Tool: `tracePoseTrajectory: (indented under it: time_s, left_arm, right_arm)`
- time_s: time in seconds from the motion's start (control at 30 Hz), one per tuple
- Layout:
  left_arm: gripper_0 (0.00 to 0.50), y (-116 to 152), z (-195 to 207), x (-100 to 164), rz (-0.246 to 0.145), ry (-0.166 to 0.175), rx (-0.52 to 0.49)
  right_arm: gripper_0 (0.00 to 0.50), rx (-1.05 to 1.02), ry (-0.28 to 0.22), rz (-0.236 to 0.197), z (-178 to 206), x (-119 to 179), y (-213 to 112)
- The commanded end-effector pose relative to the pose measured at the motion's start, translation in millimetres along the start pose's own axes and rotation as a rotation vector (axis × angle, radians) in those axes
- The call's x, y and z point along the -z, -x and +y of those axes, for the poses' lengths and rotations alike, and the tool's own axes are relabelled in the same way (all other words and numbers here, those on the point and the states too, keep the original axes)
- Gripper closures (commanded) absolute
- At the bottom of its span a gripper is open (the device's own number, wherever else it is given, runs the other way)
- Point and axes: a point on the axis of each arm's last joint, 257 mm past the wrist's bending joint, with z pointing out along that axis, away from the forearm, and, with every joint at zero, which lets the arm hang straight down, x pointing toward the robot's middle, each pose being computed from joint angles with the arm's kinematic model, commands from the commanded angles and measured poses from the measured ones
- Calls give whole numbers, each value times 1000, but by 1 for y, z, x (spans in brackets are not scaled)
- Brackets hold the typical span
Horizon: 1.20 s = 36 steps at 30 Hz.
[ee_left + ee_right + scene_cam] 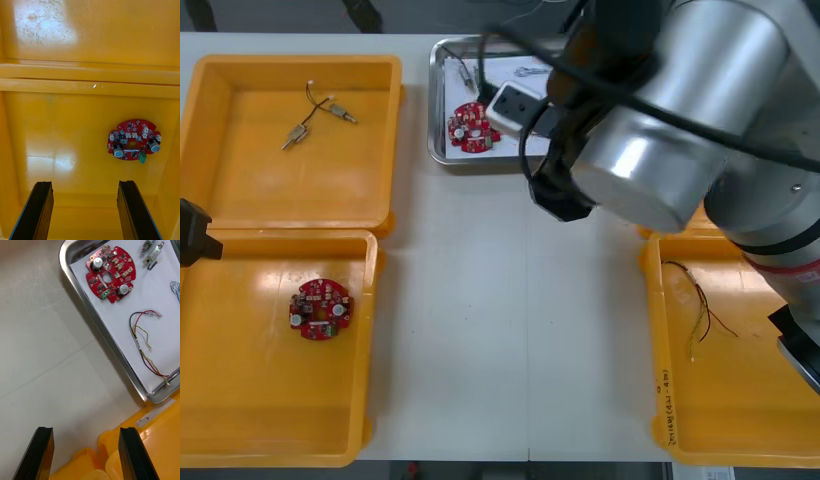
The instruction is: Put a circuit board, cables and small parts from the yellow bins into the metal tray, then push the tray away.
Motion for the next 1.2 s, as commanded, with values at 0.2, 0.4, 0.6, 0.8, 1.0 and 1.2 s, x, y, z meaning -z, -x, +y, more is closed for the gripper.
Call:
tracePoseTrajectory:
  time_s: [0.2,0.4,0.6,0.8,1.0,1.2]
  left_arm:
    - [0,2,8,9,-25,22,-64]
    - [0,2,8,9,-25,22,-64]
    - [0,2,8,9,-25,22,-64]
    - [0,2,8,9,-25,22,-64]
    - [0,2,8,9,-25,22,-64]
    - [0,2,8,9,-25,22,-64]
  right_arm:
    - [0,-369,26,-57,-51,21,-58]
    - [0,-542,4,-21,-72,26,-107]
    - [0,-748,-13,20,-85,34,-153]
    - [0,-828,-53,80,-99,40,-203]
    - [0,-920,-63,120,-108,55,-252]
    - [0,-964,-98,168,-110,59,-286]
